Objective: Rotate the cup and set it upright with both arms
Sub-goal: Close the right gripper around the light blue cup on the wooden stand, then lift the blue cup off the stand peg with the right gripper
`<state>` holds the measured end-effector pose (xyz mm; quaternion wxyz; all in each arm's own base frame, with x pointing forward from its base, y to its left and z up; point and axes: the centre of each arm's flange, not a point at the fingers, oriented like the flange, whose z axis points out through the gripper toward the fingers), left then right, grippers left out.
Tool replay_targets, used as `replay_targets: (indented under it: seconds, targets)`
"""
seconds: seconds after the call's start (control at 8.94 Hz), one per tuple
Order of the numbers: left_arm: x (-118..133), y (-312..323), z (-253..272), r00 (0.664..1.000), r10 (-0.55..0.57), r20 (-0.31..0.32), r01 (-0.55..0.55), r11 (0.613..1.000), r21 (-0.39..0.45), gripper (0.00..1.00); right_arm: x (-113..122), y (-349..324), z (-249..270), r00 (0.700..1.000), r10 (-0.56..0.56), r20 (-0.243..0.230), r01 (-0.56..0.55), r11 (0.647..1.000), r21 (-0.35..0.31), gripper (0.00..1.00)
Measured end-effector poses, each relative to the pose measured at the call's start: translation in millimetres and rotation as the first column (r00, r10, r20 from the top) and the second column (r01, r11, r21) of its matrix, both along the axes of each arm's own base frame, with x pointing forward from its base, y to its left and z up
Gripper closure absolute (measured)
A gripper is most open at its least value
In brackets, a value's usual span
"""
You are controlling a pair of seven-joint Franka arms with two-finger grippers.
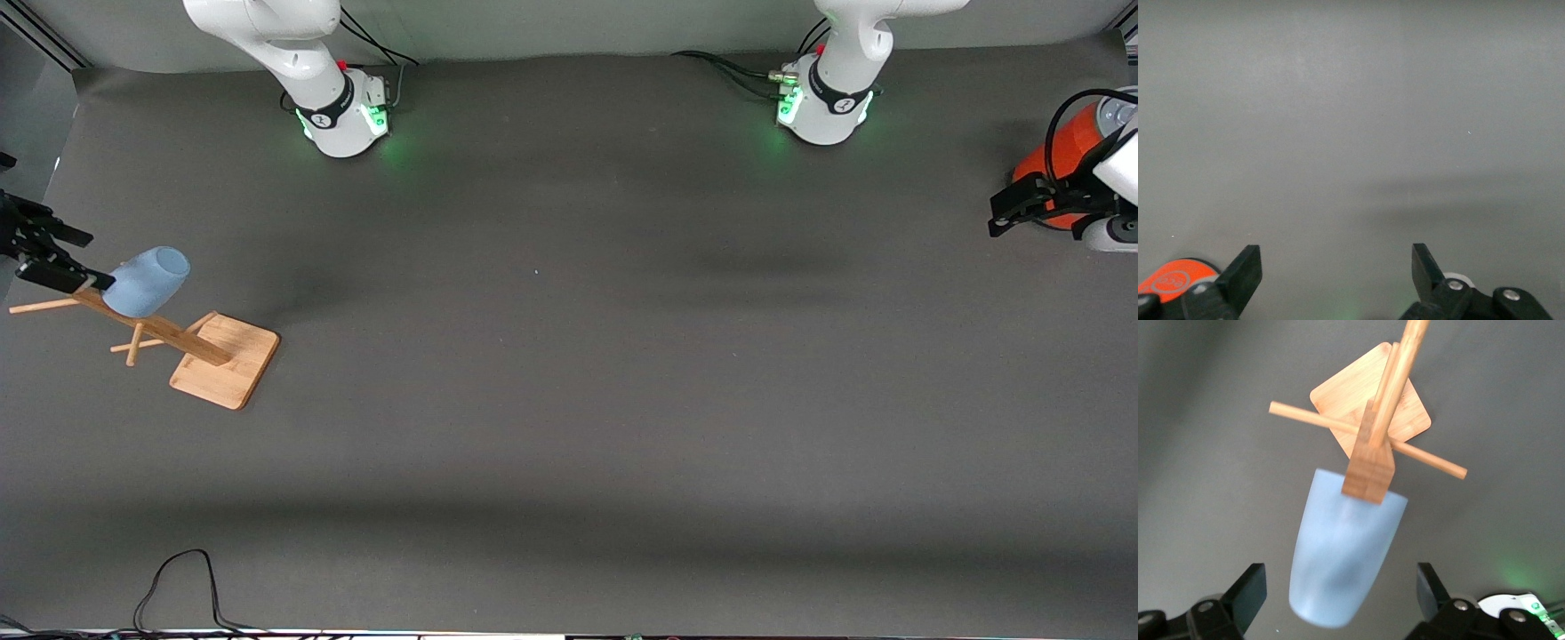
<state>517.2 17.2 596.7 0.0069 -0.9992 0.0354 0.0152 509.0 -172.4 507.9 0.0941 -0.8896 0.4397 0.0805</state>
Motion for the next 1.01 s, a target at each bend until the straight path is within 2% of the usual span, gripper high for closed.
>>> replay_targets:
  seconds: [0.11,0.34,0.9,1.01]
  targets:
    - [0,0,0,1.000,0.000,0.000,0.000,1.000,0.000,0.00,2,-4,-8,1.000,-0.023,0.007,0.023,1.000,0.020,0.00]
    - [0,0,0,1.000,0.000,-0.001,0.000,1.000,0.000,0.00,7,-6,-26,0.999,-0.051,-0.011,0.052,0.997,0.058,0.00]
    - [0,0,-1,1.000,0.000,-0.002,0.000,1.000,0.000,0.00,5,-4,-65,0.994,-0.089,-0.062,0.095,0.991,0.094,0.00]
    - [0,-1,-1,1.000,-0.001,-0.002,0.001,1.000,0.000,0.00,5,-4,-65,0.994,-0.090,-0.061,0.095,0.991,0.094,0.04]
